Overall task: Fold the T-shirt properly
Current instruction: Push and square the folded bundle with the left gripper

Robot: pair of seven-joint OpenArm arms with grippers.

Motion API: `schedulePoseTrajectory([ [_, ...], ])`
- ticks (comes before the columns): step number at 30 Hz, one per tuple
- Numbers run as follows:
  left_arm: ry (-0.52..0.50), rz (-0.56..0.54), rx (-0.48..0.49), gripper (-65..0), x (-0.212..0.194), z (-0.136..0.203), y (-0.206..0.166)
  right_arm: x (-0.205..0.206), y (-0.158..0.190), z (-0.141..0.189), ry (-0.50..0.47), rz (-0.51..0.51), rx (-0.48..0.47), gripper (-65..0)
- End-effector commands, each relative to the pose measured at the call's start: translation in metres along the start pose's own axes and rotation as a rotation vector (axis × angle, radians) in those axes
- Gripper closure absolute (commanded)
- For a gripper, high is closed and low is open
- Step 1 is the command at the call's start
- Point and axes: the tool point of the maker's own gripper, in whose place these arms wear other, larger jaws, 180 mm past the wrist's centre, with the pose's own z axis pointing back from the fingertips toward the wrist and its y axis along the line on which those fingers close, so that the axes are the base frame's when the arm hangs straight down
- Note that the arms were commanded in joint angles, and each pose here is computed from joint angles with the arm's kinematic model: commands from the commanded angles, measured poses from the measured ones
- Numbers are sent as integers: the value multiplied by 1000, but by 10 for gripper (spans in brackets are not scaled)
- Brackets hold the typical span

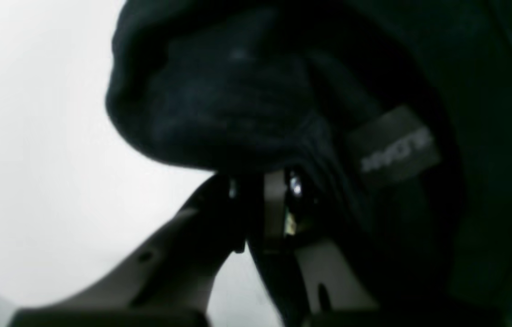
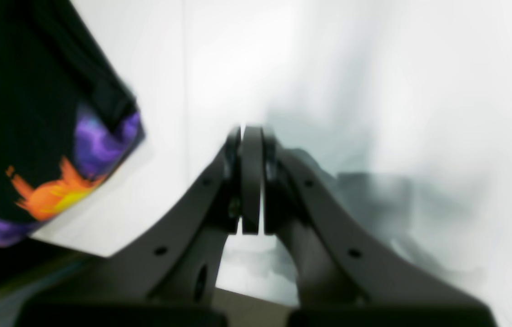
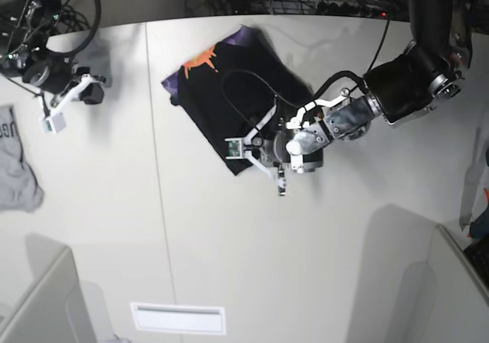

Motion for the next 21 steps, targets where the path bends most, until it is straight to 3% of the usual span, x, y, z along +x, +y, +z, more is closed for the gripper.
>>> schedulePoseTrajectory([
  [1,-37,-56,19,0,16,5,9,9,-2,2,-30,7,4,0],
  [9,-72,-394,77,0,48,-9,-11,-8,-12,-11,2,-66,13,0],
  [14,-28,-394,103,0,49,-21,4,-23,-4,-17,18,-98,33,0],
  [21,-55,-378,118,0,63,-17,11,-23,-4,-18,17,-104,36,0],
])
